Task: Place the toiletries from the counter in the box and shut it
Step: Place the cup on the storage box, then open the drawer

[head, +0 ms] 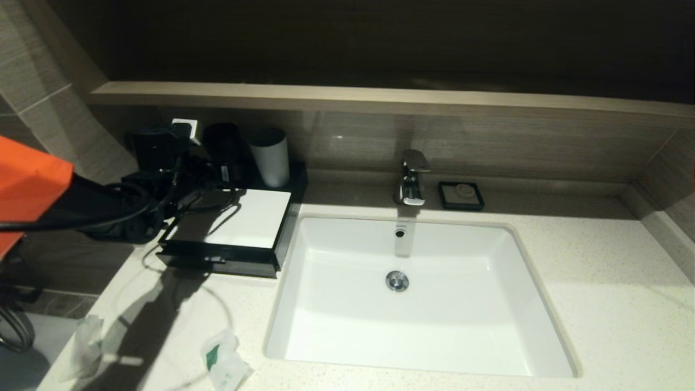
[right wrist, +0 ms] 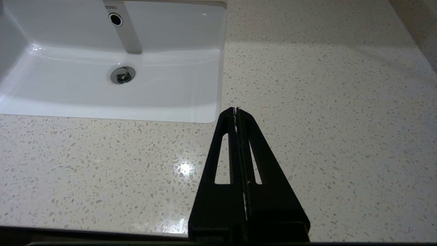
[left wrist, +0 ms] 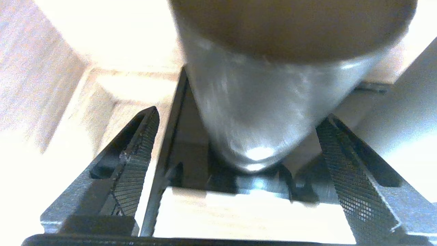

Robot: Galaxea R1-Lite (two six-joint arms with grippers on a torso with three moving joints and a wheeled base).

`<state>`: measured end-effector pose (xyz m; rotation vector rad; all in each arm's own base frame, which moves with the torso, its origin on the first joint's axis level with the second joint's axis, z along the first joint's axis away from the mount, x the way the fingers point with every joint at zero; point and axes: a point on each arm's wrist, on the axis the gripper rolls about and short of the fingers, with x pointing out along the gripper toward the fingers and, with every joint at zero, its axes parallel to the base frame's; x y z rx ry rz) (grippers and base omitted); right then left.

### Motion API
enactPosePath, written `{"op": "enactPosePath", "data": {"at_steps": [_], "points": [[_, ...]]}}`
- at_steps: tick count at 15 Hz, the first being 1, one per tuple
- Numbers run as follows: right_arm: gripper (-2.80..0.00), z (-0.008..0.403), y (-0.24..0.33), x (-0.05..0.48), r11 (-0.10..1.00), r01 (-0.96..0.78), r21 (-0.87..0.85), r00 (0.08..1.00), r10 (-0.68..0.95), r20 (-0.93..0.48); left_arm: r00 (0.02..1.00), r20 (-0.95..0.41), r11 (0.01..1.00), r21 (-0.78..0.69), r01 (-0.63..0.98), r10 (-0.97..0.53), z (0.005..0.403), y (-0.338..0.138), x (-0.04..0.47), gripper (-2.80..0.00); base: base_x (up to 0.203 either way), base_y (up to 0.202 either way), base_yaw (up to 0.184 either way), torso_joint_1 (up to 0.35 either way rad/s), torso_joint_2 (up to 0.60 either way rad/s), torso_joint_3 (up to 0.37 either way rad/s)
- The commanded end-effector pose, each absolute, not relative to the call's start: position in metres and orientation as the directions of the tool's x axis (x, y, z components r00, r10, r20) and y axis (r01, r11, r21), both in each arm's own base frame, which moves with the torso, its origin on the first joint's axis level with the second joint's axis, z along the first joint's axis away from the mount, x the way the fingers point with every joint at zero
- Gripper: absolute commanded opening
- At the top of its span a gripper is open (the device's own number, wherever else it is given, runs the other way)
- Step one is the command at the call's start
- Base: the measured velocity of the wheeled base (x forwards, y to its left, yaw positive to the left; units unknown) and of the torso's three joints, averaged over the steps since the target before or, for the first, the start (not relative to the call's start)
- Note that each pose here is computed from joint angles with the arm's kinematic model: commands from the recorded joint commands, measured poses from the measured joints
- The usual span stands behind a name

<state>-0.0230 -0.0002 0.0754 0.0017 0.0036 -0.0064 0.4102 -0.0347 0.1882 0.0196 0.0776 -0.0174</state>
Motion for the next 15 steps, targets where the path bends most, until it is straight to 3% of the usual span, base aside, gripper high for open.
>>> {"op": "enactPosePath", "data": {"at_steps": [1,14,15], "points": [[-2.8,0.075,0.0,-0.023,1.0,0.006,0.001,1.0,-0.006,-0.005,0.998,-0.061,1.0,0.016,0.009,-0.008,0.2,-0.029,0.387,0.0,0.0,0.0,0.0,0.0,0.0,0.0],[-2.8,0.075,0.0,-0.023,1.0,0.006,0.001,1.0,-0.006,-0.005,0.998,-0.056,1.0,0.012,0.004,-0.003,0.201,-0.017,0.279,0.0,0.0,0.0,0.0,0.0,0.0,0.0],[-2.8,0.075,0.0,-0.023,1.0,0.006,0.001,1.0,-0.006,-0.005,0.999,-0.051,1.0,0.011,0.004,-0.003,0.202,-0.016,0.271,-2.8,0.0,0.0,0.0,0.0,0.0,0.0]]}}
